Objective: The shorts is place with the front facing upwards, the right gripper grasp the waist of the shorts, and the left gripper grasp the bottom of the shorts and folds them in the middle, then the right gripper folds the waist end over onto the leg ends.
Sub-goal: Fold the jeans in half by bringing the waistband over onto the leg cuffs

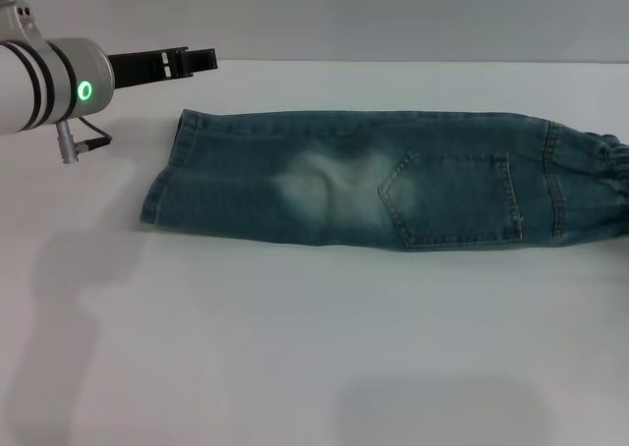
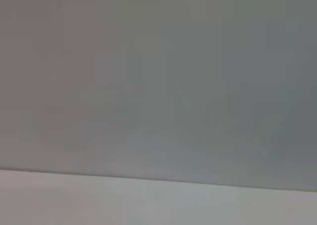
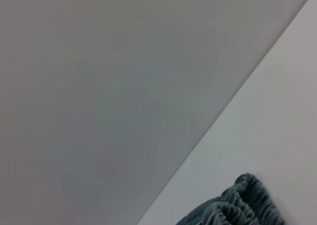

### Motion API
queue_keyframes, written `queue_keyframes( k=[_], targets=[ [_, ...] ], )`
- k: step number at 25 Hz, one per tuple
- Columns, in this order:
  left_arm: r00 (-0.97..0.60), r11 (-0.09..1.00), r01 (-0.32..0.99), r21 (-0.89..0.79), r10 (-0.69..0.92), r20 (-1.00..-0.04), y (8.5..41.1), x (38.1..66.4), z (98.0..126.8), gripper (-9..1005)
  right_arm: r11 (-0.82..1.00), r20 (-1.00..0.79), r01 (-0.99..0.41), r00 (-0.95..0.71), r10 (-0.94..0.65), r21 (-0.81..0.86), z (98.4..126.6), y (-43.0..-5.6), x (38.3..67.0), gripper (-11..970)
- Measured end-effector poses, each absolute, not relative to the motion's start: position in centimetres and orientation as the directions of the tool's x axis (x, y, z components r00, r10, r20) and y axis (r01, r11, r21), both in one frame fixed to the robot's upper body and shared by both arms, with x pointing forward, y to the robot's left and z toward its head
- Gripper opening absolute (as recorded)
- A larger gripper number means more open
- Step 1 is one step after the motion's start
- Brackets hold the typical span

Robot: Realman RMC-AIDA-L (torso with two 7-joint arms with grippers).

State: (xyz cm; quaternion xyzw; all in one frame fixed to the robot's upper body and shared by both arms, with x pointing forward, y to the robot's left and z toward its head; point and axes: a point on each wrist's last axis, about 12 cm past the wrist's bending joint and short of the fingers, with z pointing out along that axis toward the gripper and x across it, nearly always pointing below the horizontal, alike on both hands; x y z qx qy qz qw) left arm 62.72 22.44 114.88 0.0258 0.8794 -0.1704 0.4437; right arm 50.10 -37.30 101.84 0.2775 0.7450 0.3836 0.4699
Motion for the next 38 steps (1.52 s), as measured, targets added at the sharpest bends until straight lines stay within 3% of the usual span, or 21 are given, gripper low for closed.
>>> queue_keyframes(
  k=[38],
  targets=[
    [-0.613, 0.94, 0.226, -0.257, -0.068, -0.787, 21.8, 63.0, 114.8, 805, 0.55, -0.468, 0.065, -0.448, 0.762, 0.833, 102.4, -36.3, 52.6, 571]
  ],
)
